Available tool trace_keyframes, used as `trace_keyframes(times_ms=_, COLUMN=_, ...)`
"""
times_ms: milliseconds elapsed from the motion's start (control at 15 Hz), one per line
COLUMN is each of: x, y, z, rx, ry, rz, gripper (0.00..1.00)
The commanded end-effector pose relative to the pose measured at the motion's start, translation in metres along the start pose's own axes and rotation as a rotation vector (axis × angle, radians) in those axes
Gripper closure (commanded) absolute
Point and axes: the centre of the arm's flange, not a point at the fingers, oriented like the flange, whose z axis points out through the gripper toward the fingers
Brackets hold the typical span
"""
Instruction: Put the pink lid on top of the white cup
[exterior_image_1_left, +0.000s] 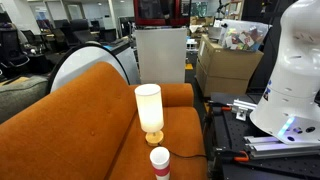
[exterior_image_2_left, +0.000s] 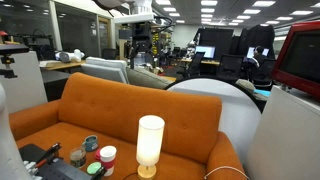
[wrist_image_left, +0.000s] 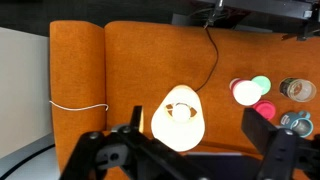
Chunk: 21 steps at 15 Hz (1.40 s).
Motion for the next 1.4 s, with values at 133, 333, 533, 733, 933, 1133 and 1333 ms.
trace_keyframes(times_ms=133, x=0.002, y=-0.006, z=-0.004, rx=-0.001, ry=0.010, rz=-0.021, gripper=0.00)
trace_keyframes(times_ms=333, x=0.018, y=-0.040, z=-0.007, rx=0.022, ry=0.049, rz=-0.107, gripper=0.00)
trace_keyframes(times_ms=533, x=0.036, y=-0.094, z=0.008, rx=0.098, ry=0.073, rz=-0.247, gripper=0.00)
trace_keyframes(times_ms=733, x=0.046, y=-0.143, z=0.037, rx=0.181, ry=0.080, rz=-0.374, gripper=0.00)
trace_keyframes(times_ms=933, x=0.046, y=-0.154, z=0.047, rx=0.158, ry=0.032, rz=-0.363, gripper=0.00)
trace_keyframes(times_ms=1133, x=0.045, y=-0.153, z=0.048, rx=0.158, ry=0.034, rz=-0.373, gripper=0.00)
trace_keyframes(times_ms=1333, x=0.048, y=-0.154, z=0.049, rx=0.156, ry=0.044, rz=-0.374, gripper=0.00)
